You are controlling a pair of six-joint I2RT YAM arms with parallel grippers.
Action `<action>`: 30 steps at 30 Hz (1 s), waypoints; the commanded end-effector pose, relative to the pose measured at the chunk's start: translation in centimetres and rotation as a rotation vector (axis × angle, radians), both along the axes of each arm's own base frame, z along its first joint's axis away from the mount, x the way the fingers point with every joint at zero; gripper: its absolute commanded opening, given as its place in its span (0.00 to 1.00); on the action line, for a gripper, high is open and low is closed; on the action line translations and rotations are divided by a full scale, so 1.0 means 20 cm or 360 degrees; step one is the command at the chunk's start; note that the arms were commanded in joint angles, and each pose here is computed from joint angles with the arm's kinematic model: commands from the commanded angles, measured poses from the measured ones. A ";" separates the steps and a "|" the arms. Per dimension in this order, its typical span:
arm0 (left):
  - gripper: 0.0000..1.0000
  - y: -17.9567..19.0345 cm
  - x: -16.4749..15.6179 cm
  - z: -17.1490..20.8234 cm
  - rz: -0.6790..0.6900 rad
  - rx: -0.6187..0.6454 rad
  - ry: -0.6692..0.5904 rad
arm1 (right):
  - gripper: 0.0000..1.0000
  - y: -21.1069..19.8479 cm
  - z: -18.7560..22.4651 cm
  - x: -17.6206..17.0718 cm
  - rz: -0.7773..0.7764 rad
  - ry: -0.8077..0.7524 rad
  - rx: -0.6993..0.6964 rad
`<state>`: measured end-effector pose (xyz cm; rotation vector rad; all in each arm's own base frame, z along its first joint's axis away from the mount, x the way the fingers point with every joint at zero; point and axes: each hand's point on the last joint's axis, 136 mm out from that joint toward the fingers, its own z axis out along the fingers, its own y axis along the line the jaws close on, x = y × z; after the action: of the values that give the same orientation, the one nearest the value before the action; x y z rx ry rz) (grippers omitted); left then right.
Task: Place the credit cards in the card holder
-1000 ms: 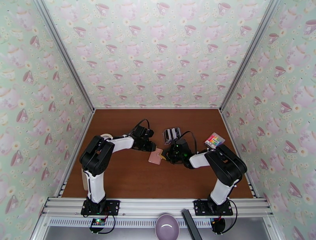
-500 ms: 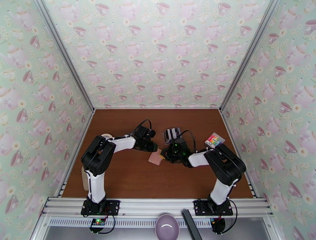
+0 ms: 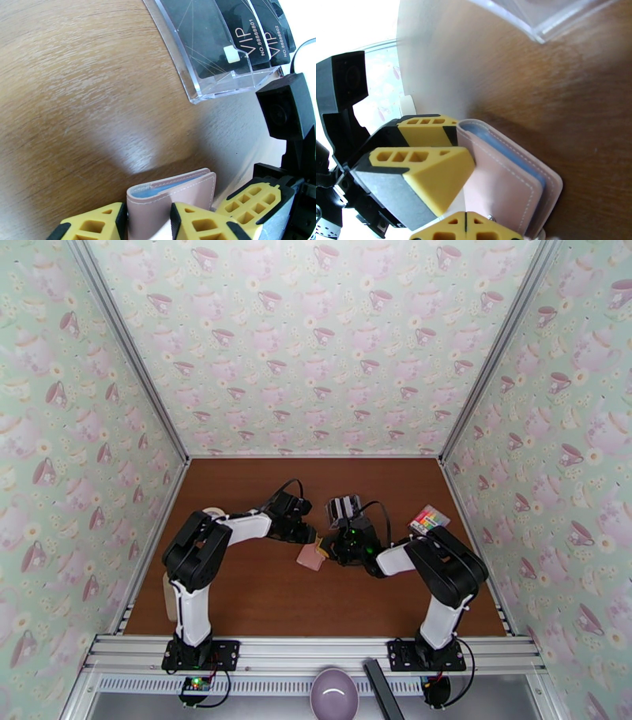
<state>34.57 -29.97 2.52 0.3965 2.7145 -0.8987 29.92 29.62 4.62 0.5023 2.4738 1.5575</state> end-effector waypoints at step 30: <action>0.29 -0.02 -0.13 -0.01 -0.0070 -0.0027 0.0091 | 0.09 -0.06 -0.02 -0.11 -0.0007 0.0021 0.0007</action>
<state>32.45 -30.09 2.57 0.4091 2.7395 -0.9408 28.18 28.66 4.67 0.5295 2.4620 1.5891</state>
